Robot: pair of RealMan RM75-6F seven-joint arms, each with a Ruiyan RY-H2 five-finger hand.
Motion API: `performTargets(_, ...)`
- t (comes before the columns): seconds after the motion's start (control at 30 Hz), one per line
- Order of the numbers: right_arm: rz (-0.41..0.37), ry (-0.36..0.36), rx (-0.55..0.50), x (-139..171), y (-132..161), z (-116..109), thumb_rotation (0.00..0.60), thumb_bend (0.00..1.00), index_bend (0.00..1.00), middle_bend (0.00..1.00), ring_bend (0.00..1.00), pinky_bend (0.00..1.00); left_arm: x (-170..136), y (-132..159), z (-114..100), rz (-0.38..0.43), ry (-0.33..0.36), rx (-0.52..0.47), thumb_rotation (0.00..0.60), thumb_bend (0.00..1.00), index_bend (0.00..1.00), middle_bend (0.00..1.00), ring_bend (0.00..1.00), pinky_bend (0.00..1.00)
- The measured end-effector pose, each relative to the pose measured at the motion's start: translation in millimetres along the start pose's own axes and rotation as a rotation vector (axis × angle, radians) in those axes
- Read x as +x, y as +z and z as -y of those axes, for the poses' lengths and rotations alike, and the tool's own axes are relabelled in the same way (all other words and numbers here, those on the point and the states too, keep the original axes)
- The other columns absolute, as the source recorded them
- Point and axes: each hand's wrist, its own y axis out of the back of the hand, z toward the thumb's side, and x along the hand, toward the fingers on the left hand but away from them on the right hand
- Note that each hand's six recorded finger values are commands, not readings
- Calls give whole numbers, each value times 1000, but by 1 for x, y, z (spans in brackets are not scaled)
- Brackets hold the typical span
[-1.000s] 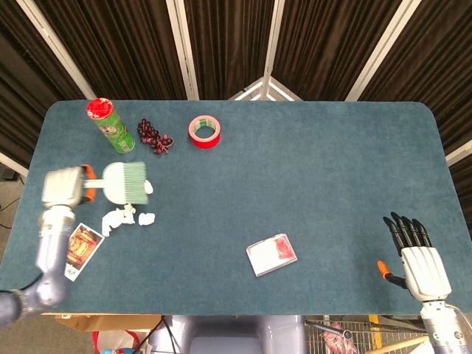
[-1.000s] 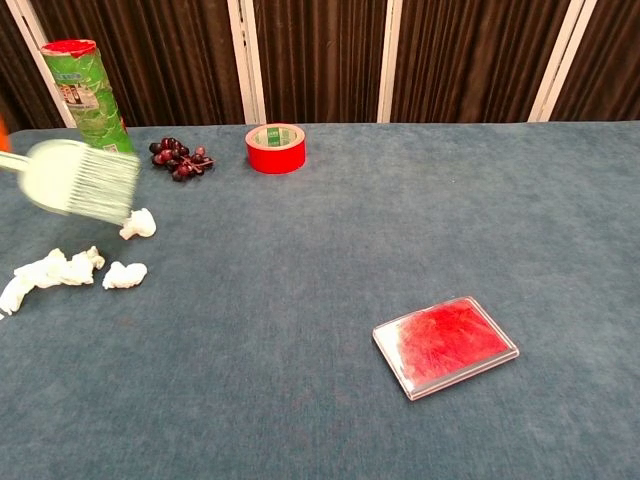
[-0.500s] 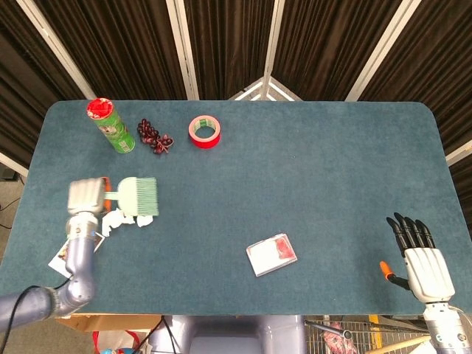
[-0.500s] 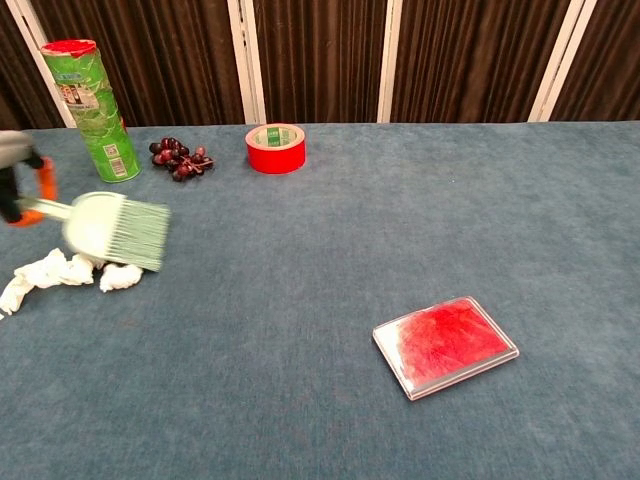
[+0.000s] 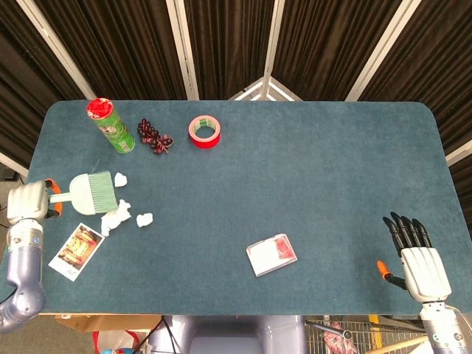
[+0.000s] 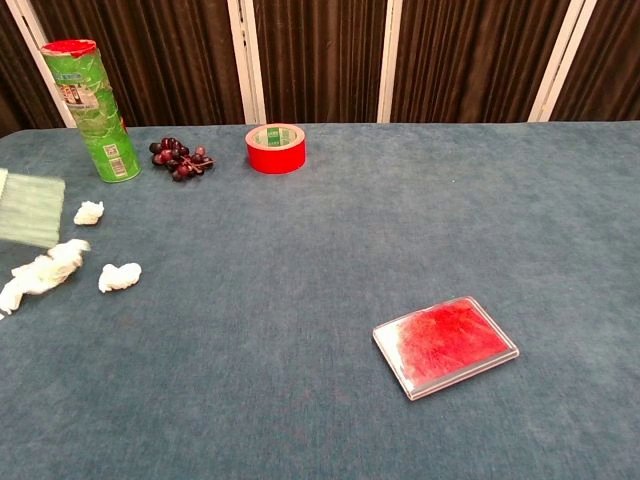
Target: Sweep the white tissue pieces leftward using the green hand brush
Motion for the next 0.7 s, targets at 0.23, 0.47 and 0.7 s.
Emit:
performTargets(0.23, -8, 4, 1, -3, 3, 2, 600, 322, 0, 0, 0, 2, -29, 32, -27, 205, 88, -104, 600, 725, 750, 1000, 1000, 1000)
performTargets(0.47, -7, 5, -4, -4, 2, 2, 600, 321, 0, 0, 0, 2, -83, 80, 22, 401, -39, -58, 600, 616, 671, 1000, 1000, 1000)
performTargets(0.7, -4, 0, -9, -3, 1, 0, 600, 322, 0, 0, 0, 1, -123, 109, 70, 485, -125, -9, 600, 121, 407, 1000, 1000, 1000)
